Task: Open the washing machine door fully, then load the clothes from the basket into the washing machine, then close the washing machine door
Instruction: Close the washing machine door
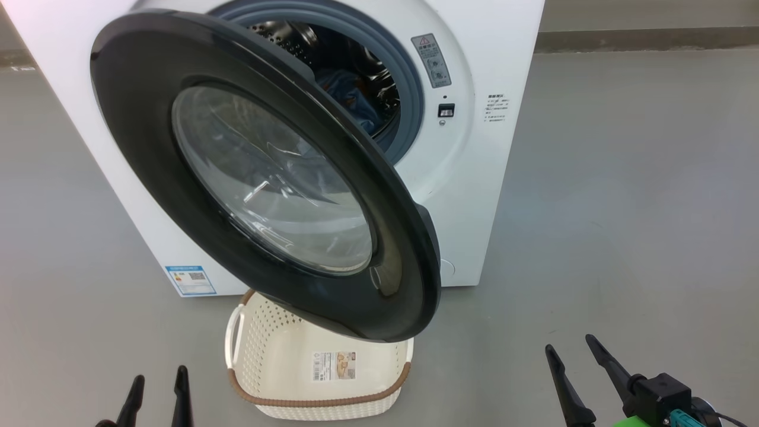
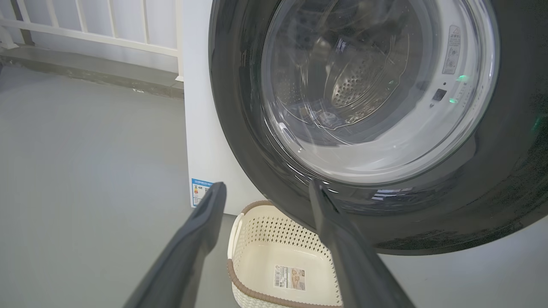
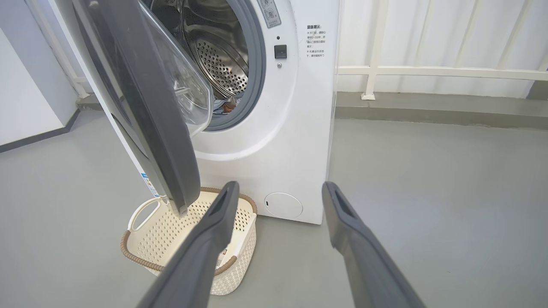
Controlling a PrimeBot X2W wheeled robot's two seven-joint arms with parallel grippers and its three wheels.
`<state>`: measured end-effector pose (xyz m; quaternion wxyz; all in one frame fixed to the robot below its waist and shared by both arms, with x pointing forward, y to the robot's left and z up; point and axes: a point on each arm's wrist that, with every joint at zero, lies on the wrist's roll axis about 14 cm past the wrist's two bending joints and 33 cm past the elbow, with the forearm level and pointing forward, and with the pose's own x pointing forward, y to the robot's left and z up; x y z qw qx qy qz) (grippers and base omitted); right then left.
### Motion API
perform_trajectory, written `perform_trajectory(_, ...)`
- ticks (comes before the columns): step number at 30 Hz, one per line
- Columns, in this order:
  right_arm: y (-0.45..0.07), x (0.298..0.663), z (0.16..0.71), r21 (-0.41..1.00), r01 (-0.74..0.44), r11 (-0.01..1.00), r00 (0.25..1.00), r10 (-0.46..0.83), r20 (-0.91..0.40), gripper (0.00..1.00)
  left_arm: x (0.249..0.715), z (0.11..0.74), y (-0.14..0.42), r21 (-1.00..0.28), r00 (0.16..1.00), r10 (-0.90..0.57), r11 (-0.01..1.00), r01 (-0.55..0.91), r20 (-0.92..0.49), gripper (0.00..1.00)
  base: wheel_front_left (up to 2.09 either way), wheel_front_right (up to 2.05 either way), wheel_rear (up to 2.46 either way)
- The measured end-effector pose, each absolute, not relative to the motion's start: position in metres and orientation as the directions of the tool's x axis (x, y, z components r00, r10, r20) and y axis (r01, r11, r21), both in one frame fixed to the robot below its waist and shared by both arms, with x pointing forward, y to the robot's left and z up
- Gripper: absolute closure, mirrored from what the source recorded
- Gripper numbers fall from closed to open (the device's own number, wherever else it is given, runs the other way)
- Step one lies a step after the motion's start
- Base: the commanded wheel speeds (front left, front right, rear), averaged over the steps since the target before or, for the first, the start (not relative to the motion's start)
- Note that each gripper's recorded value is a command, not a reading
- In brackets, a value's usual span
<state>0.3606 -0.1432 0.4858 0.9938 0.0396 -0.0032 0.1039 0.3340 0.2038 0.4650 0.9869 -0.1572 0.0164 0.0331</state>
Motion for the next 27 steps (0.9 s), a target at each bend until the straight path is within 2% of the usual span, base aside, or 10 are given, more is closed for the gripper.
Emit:
perform_trajectory(19,-0.153,0.362,0.486,0.057,-0.176,0.983,0.984,0.175,0.015,0.0,0.331,0.459,0.205,-0.31,0.996,0.068,0.947,-0.084,-0.06,0.0,0.0,0.0,0.0)
perform_trajectory(20,-0.153,0.362,0.486,0.057,-0.176,0.983,0.984,0.176,0.014,0.05,0.331,0.459,0.205,-0.31,0.996,0.068,0.947,-0.084,-0.06,0.0,0.0,0.0,0.0)
perform_trajectory(21,-0.153,0.362,0.486,0.058,-0.176,0.983,0.984,0.176,0.014,0.52,0.331,0.459,0.204,-0.311,0.996,0.068,0.947,-0.083,-0.061,0.0,0.0,0.0,0.0)
perform_trajectory(23,-0.153,0.363,0.486,0.059,-0.175,0.983,0.985,0.175,0.014,1.0,0.33,0.459,0.204,-0.312,0.996,0.068,0.946,-0.084,-0.061,0.0,0.0,0.0,0.0)
perform_trajectory(27,-0.157,0.364,0.485,0.063,-0.16,0.985,0.987,0.16,0.012,1.0,0.33,0.458,0.205,-0.317,0.995,0.072,0.944,-0.089,-0.064,0.0,0.0,0.0,0.0)
